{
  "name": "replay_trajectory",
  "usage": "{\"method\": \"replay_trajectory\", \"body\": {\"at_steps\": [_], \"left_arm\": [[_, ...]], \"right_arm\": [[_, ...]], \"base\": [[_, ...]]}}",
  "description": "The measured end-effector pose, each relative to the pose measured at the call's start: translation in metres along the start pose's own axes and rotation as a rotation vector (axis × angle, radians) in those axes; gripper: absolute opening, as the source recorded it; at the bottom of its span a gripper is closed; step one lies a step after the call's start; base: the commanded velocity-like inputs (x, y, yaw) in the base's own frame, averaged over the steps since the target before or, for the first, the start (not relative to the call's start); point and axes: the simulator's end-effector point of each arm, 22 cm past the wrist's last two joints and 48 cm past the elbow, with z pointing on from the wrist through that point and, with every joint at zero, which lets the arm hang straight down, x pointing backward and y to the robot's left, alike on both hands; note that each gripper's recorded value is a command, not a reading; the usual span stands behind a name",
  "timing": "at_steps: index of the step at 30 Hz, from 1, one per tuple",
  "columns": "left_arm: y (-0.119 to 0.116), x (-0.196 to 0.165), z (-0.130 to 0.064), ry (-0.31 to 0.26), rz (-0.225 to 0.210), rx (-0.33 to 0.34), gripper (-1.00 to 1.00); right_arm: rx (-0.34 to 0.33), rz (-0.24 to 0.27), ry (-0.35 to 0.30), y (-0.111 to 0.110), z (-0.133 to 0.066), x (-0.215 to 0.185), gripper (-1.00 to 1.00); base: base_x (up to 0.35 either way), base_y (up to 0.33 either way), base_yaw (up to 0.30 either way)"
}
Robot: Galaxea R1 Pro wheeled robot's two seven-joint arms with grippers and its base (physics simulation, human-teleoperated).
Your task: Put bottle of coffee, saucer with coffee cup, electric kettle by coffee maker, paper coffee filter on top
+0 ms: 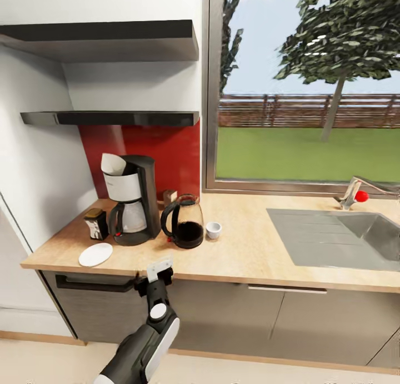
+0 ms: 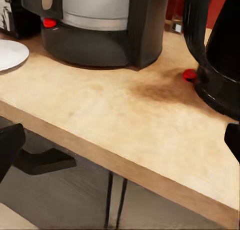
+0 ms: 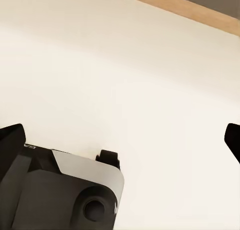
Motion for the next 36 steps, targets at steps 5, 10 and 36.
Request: {"method": "replay_trajectory", "body": {"at_steps": [5, 10, 36], "left_arm": [[0.004, 0.047, -0.044, -0.028, 0.017, 0.051, 1.0], [0.036, 0.101, -0.09, -0.025, 0.066, 0.063, 1.0], [0.282, 0.446, -0.349, 0.919, 0.436, 0.078, 1.0]], "right_arm": [[0.0, 0.0, 0.0, 0.0, 0.0, 0.0, 1.0], [0.0, 0.0, 0.0, 0.0, 0.0, 0.0, 1.0], [0.008, 0.008, 0.014, -0.003, -0.001, 0.007, 1.0]], "base": [[-0.014, 0.0, 0.0], [-0.001, 0.0, 0.0], [0.0, 0.0, 0.0]]}}
